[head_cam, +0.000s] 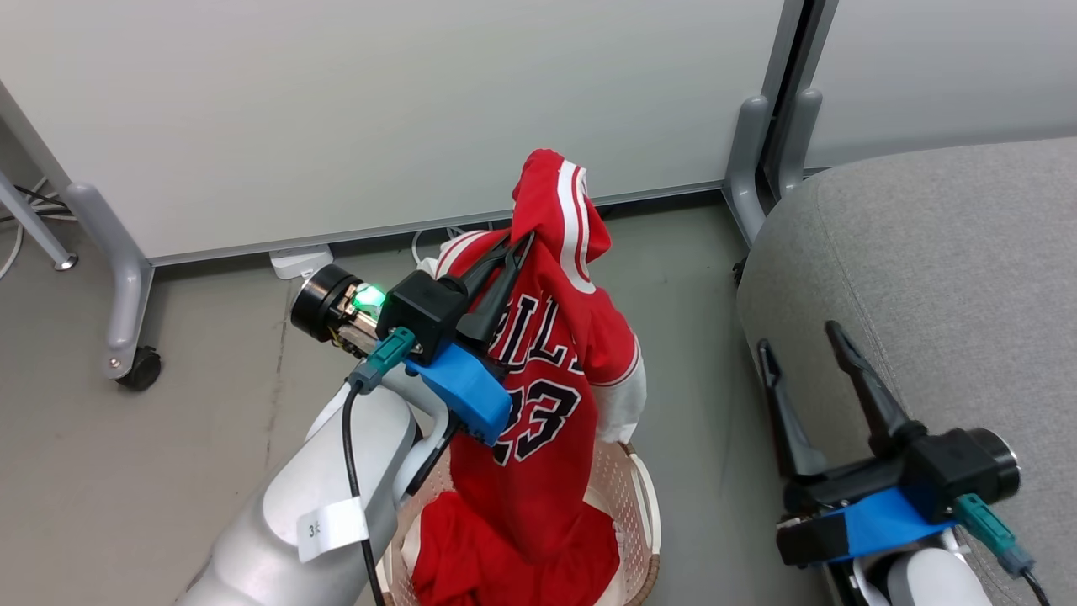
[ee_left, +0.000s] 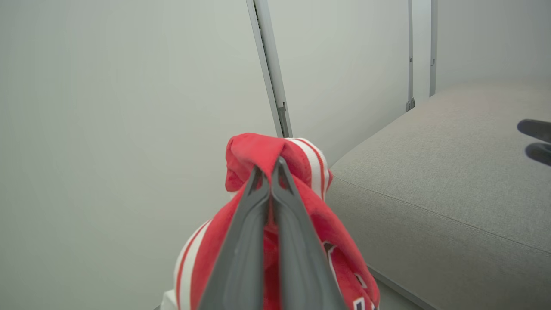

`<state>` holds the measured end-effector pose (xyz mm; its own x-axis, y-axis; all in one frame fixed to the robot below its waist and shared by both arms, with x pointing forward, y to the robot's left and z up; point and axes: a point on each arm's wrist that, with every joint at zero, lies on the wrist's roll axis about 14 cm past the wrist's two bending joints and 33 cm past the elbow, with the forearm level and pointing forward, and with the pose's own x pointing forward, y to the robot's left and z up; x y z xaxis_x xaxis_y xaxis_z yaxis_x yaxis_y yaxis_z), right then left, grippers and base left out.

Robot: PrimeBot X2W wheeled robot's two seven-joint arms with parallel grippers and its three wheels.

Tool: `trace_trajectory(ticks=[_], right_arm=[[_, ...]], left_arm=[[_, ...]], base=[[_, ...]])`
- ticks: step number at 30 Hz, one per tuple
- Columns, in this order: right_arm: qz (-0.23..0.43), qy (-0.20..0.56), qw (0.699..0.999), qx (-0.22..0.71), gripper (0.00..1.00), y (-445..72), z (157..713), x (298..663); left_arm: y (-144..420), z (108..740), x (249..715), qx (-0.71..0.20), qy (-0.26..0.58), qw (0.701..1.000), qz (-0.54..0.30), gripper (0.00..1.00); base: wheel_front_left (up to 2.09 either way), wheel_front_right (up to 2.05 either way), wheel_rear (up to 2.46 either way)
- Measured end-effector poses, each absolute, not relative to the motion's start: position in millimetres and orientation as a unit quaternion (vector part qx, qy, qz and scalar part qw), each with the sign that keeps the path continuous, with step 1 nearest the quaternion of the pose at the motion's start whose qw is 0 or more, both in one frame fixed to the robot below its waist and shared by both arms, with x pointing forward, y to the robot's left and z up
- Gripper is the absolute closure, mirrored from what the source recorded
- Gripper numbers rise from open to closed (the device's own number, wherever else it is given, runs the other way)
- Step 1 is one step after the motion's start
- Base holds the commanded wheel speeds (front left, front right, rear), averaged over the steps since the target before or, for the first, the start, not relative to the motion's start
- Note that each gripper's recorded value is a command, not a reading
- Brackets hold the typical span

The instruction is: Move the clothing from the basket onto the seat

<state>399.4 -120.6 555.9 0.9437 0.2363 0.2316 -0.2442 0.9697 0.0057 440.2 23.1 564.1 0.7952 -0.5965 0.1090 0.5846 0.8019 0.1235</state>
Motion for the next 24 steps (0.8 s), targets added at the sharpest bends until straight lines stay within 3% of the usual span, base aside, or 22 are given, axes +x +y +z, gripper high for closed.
trace_trajectory(ticks=[12,24], right_arm=[[0.238,-0.147,0.960,-0.019,0.00,-54.2,580.4,422.0],[0.317,-0.077,0.943,-0.058,0.00,-2.9,535.7,446.3]], left_arm=[[17.6,562.2,439.8,0.040,-0.071,0.945,-0.318,1.00],[9.1,570.8,440.2,0.036,-0.083,0.940,-0.328,1.00]], base=[[0.00,0.00,0.00],[0.00,0.00,0.00]])
